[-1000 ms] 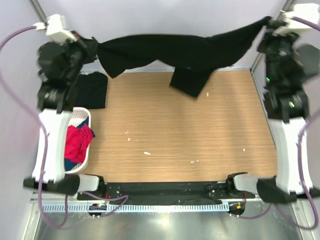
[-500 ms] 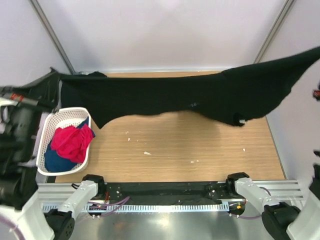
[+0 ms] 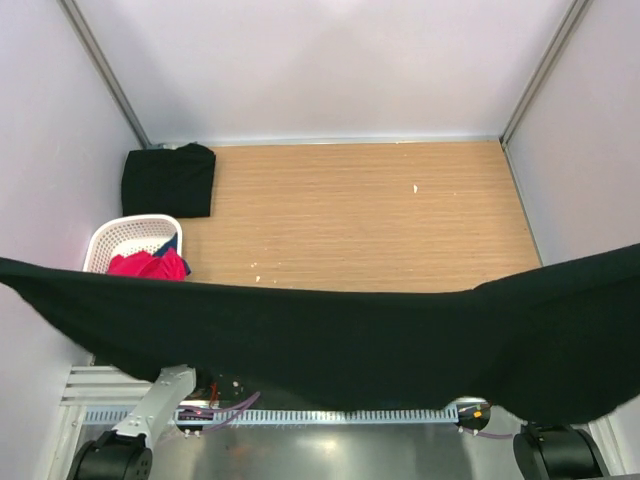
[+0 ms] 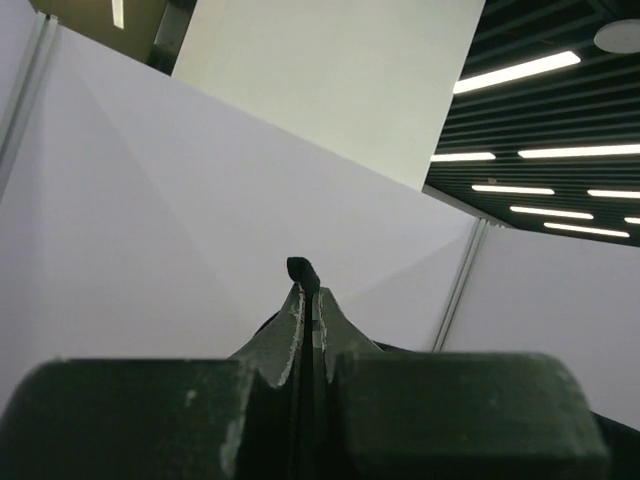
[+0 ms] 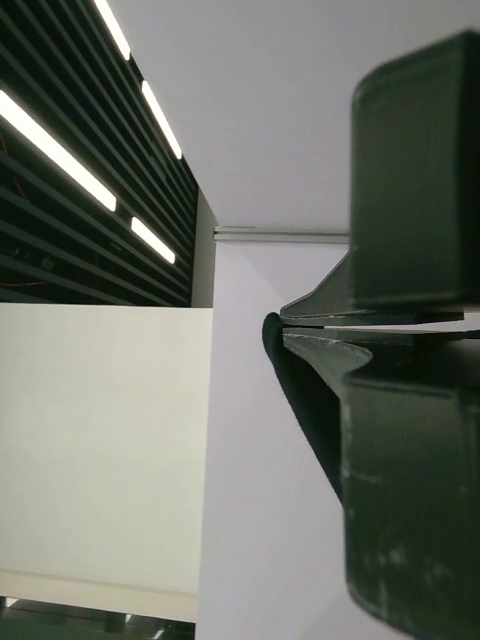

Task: Fold and stack the t-shirts
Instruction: Flatten the tshirt out

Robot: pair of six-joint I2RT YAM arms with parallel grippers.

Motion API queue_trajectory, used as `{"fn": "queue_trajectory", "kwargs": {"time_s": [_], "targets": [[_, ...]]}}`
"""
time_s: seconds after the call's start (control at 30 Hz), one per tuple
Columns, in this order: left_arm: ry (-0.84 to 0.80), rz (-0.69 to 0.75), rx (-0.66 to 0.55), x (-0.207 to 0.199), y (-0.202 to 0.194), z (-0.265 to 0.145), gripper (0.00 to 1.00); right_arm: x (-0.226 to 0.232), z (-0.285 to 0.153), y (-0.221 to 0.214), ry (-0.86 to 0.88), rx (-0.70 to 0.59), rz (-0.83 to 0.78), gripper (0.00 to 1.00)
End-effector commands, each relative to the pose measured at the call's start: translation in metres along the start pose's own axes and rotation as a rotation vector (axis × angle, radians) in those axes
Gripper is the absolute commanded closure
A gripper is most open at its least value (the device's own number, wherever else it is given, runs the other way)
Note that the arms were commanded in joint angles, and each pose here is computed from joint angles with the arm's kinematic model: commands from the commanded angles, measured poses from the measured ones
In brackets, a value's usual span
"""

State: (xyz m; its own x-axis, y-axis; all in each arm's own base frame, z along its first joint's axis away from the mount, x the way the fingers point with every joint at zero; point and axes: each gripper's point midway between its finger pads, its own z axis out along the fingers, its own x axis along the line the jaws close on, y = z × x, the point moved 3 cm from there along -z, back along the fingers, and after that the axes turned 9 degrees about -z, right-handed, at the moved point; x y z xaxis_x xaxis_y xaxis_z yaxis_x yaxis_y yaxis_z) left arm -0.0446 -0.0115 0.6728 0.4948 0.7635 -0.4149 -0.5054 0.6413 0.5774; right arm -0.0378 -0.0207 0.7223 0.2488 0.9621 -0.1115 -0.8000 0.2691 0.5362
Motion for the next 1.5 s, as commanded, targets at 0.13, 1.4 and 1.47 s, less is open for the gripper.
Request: {"fn": "queue_trajectory", "kwargs": {"time_s": [0.13,1.4,1.47], "targets": [[0.312,0.077,0.207,0.094,-0.096,0.083,1.00,0.038,0.060,-0.137,0.024,0.320,-0.045,0.99],[0.663,0.150,1.069,0.449,-0.621,0.096,1.00,0.206,-0.055,-0.742,0.278,1.189,-0.304,0.99],[0.666,0.146,1.069,0.458,-0.634,0.102,1.00,0.204,-0.042,-0.752,0.249,1.158,-0.286,0.99]]}}
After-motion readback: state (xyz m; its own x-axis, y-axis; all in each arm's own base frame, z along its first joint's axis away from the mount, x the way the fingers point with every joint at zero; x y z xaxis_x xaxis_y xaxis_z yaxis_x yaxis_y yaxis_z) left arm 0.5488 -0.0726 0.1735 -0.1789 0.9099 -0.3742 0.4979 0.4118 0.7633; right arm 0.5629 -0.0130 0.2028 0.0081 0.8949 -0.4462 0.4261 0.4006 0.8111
